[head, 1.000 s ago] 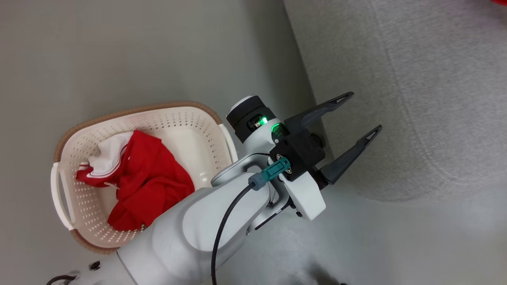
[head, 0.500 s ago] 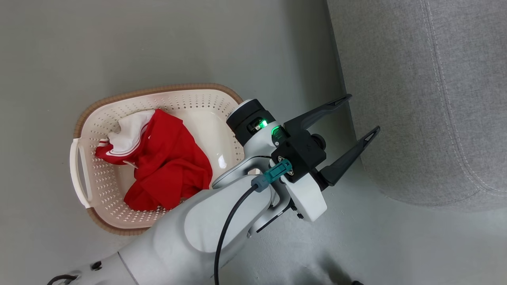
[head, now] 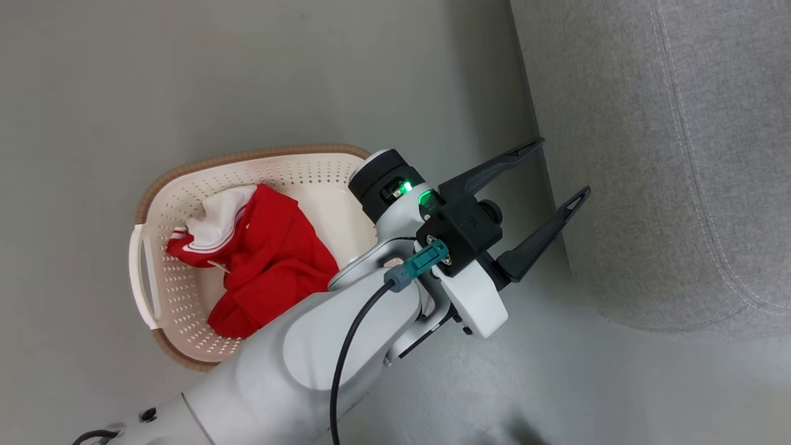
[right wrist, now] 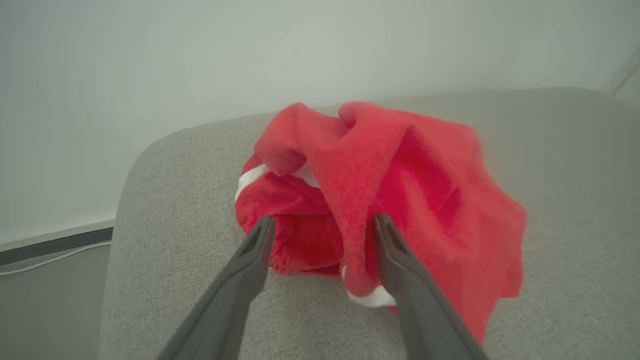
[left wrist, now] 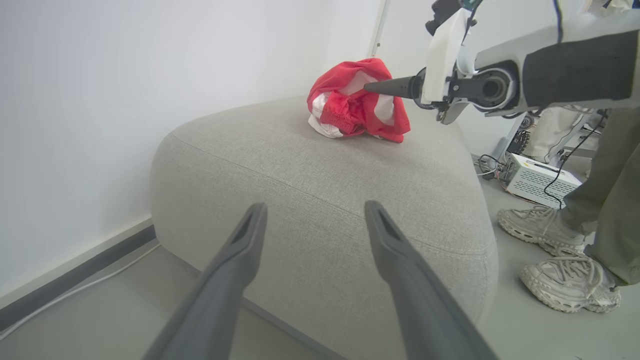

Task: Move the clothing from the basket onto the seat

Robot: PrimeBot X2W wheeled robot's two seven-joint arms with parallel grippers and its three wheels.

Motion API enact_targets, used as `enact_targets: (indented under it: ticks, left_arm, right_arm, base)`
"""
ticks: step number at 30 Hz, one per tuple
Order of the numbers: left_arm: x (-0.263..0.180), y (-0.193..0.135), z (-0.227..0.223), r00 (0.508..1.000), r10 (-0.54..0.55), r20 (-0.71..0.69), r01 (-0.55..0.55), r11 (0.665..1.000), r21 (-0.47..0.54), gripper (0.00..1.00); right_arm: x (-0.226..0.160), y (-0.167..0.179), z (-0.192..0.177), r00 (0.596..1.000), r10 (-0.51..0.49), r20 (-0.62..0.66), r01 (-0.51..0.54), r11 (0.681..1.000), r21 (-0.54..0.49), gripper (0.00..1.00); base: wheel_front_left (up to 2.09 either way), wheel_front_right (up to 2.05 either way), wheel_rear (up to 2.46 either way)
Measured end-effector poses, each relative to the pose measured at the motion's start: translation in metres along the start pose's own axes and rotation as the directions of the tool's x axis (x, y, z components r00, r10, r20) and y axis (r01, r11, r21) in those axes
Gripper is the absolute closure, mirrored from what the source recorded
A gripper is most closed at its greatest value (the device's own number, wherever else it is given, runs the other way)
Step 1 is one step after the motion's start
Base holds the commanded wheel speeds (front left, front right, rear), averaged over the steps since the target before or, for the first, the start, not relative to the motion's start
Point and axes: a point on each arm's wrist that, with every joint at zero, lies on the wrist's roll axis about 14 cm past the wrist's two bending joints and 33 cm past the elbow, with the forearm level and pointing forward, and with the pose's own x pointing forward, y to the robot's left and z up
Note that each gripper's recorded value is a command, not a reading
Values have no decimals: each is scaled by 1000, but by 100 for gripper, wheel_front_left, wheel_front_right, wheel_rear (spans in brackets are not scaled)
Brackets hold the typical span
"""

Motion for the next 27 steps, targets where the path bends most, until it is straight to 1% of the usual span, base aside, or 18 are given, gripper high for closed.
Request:
enact_targets:
  ticks: [6,8,16,20,22,27]
  left_arm:
    - [-7,0,16,999,35,21,-35,999,13,0]
    - [-13,1,23,997,71,30,-72,997,12,0]
    - [-36,4,41,983,177,49,-178,984,17,0]
    - [-52,10,49,967,247,60,-249,968,24,0]
    - [-57,12,50,962,266,62,-268,963,27,0]
    - [-86,22,58,924,374,78,-377,925,33,0]
  right_arm:
    - [-14,17,-5,997,76,-19,-76,997,-25,0]
    - [-22,30,-5,992,125,-13,-125,992,-22,0]
    - [-52,70,-14,971,239,-12,-239,971,9,0]
    - [-63,92,-11,954,299,5,-299,954,9,0]
    - [-66,98,-10,949,316,11,-317,949,2,0]
    - [-80,129,4,917,395,55,-395,919,-14,0]
  base:
    - [0,0,0]
    - [0,0,0]
    - [0,0,0]
    - [0,0,0]
    - [0,0,0]
    - [0,0,0]
